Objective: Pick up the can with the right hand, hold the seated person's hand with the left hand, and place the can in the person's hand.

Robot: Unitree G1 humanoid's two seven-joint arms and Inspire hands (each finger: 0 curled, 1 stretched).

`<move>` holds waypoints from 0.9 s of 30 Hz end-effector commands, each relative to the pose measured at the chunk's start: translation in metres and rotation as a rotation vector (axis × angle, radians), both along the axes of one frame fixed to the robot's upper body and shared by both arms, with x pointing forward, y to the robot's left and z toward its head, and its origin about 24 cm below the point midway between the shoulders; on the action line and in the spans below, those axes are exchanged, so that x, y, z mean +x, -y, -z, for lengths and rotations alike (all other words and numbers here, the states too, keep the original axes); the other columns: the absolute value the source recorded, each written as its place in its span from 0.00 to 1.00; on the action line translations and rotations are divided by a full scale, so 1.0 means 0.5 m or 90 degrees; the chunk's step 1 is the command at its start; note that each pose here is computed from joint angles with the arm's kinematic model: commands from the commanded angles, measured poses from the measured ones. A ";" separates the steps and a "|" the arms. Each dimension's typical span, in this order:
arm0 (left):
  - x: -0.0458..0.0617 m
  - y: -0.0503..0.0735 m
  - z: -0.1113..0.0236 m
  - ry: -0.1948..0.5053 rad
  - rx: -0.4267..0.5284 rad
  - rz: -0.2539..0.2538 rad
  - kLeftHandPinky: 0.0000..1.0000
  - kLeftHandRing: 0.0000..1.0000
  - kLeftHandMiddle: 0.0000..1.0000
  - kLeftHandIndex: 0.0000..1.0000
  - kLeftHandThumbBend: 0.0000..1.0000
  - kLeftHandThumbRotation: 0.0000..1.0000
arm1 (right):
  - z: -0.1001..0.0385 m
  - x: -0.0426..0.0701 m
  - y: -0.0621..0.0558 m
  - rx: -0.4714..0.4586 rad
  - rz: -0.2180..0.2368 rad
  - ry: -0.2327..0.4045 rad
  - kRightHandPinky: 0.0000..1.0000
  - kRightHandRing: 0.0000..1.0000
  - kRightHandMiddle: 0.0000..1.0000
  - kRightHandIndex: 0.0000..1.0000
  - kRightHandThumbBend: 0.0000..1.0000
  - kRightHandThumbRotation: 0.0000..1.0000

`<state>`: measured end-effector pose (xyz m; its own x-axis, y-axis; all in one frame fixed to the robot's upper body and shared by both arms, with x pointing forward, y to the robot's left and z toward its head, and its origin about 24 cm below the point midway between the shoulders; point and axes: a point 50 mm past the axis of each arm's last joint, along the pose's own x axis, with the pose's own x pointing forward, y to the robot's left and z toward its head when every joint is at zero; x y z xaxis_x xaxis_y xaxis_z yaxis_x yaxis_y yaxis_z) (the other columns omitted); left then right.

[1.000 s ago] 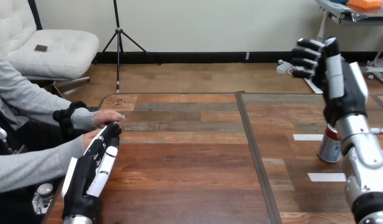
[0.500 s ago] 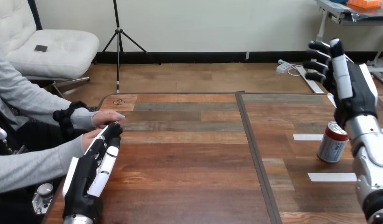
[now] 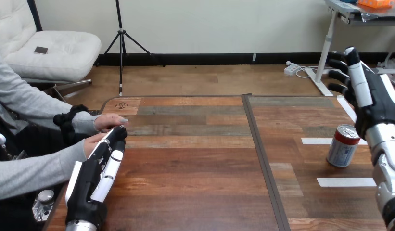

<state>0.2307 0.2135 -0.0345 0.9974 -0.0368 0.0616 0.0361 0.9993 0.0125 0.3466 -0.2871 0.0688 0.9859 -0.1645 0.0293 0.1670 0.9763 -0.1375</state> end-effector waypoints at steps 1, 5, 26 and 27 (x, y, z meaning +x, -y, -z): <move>0.036 0.002 -0.032 0.045 0.005 0.010 0.94 0.92 0.89 0.86 0.37 0.72 | -0.073 0.033 0.008 -0.014 0.015 0.053 0.87 0.92 0.90 0.86 0.91 0.92; 0.036 0.002 -0.032 0.044 0.005 0.011 0.94 0.92 0.89 0.86 0.37 0.72 | -0.067 0.030 0.014 -0.017 0.030 0.040 0.88 0.93 0.91 0.87 0.91 0.93; 0.034 0.000 -0.033 0.044 0.011 0.014 0.92 0.91 0.89 0.87 0.35 0.70 | -0.028 0.014 0.030 -0.003 0.064 -0.020 0.92 0.96 0.96 0.93 0.92 0.93; 0.034 0.000 -0.033 0.044 0.011 0.014 0.92 0.91 0.89 0.87 0.35 0.70 | -0.027 0.013 0.030 -0.003 0.064 -0.024 0.93 0.96 0.96 0.93 0.93 0.93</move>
<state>0.2305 0.2130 -0.0349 0.9970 -0.0500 0.0585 0.0493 0.9987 0.0135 0.3402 -0.3018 0.0579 0.9625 -0.2631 -0.0655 0.2511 0.9563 -0.1500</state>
